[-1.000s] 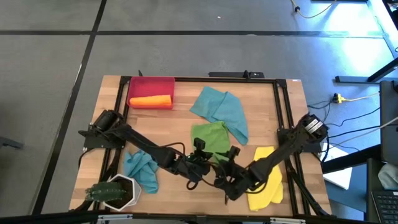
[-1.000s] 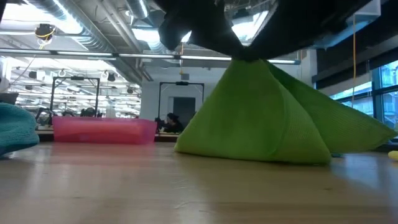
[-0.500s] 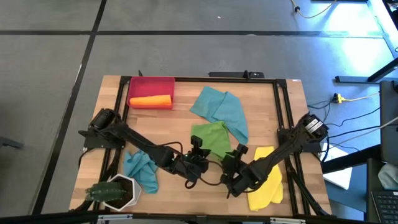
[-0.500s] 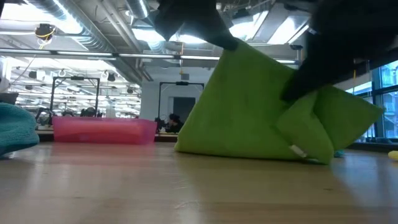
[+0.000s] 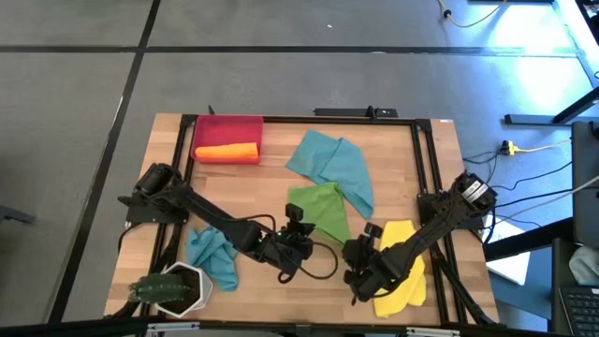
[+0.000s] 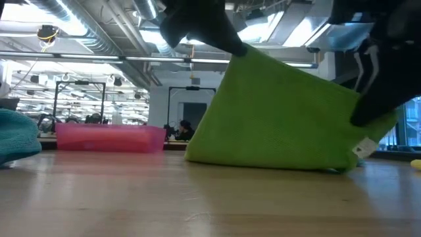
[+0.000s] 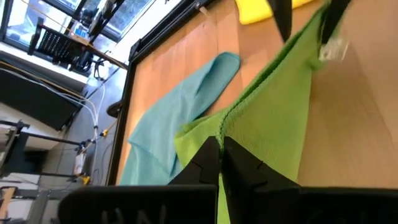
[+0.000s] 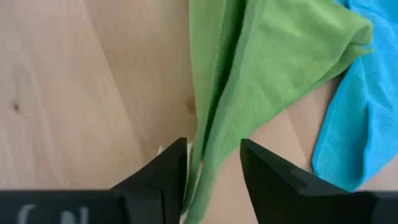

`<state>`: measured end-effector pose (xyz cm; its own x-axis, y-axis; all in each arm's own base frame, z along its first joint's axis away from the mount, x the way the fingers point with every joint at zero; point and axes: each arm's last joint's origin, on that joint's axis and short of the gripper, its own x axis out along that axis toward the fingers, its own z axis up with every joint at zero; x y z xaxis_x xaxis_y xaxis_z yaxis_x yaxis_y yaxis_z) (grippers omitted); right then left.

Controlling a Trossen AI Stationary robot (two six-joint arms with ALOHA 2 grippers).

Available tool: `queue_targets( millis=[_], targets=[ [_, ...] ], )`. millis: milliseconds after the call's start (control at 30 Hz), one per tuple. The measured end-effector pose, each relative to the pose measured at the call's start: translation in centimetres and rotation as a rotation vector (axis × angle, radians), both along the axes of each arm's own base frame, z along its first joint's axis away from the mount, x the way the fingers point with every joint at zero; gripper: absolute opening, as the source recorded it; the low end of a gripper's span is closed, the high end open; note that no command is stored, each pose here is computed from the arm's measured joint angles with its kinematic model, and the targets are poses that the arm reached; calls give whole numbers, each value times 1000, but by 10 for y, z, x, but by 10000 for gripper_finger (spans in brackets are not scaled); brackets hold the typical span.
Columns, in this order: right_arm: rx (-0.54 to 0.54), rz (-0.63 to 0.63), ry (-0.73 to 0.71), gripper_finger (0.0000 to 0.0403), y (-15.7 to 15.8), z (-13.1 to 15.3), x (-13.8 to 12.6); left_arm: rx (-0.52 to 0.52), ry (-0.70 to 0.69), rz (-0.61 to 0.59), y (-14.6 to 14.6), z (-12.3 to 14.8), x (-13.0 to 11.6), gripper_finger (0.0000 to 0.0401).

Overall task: Roll microfiber towels into tight, uniform cylinder then place into a basket
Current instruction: Fold the green microfiber towel

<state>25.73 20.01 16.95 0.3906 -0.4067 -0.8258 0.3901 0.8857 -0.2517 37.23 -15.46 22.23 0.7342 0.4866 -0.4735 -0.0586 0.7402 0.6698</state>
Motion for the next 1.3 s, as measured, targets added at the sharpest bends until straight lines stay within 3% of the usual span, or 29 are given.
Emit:
queue_targets(
  millis=[333, 567, 867, 1133, 1300],
  targets=[
    [-24, 53, 52, 114, 2, 0, -5, -22, -44, 23, -1, 25, -16, 0],
    [-51, 65, 29, 73, 2, 0, -4, -61, -14, -14, -5, 23, -19, 0],
    [-9, 238, -47, 11, 22, 2, 1, -108, 32, 10, -9, 16, -27, 0],
    [74, 316, -121, 4, 39, 5, 2, -211, 82, 14, -32, 9, -48, 0],
    [121, 368, -195, 3, 48, 9, 7, -300, 102, -45, -54, 8, -61, 0]
  ],
)
